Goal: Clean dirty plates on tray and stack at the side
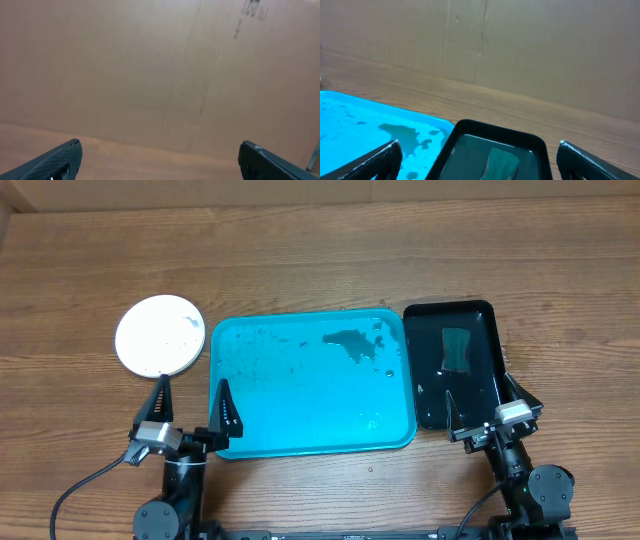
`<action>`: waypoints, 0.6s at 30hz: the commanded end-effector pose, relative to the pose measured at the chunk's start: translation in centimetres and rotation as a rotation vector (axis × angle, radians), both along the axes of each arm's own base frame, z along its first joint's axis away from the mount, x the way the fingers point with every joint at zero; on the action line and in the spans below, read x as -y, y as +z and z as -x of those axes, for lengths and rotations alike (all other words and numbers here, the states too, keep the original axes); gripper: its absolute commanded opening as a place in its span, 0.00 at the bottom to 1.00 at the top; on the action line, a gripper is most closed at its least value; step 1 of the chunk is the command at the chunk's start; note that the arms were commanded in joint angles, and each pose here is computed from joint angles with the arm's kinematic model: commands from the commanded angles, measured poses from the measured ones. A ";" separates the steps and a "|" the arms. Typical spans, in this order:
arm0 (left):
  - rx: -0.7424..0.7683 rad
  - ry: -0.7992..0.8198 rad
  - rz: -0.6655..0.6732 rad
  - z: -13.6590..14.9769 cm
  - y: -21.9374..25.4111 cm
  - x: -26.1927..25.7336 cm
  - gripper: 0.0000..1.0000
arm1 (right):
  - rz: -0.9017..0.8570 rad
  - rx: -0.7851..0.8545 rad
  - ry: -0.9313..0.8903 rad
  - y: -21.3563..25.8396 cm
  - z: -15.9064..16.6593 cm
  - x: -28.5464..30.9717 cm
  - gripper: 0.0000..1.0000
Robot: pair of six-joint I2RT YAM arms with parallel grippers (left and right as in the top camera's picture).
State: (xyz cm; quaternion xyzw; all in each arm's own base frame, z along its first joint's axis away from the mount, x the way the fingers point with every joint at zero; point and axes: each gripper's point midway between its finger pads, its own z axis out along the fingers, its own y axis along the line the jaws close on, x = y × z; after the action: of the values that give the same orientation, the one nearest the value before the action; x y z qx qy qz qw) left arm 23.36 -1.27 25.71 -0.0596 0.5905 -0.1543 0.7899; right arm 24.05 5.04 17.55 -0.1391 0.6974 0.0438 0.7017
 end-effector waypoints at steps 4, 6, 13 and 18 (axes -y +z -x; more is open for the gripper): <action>-0.141 0.031 0.022 -1.0 -4.3 -0.7 1.00 | 0.000 0.003 0.004 -0.2 0.0 -0.1 1.00; -0.202 0.041 0.007 -1.2 -5.8 -0.8 1.00 | 0.000 0.003 0.004 -0.2 0.0 -0.1 1.00; -0.363 0.079 -0.152 -1.2 -10.0 -1.1 1.00 | 0.000 0.003 0.004 -0.2 0.0 -0.1 1.00; -0.355 0.096 -0.279 -1.2 -10.0 -1.1 1.00 | 0.000 0.003 0.004 -0.2 0.0 -0.1 1.00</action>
State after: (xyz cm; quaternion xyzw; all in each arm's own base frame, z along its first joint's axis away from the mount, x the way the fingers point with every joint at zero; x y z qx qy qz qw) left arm 24.64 -0.45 15.69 -0.0426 0.7326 -0.0677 0.6760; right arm 24.05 5.04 17.56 -0.1390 0.6973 0.0436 0.7018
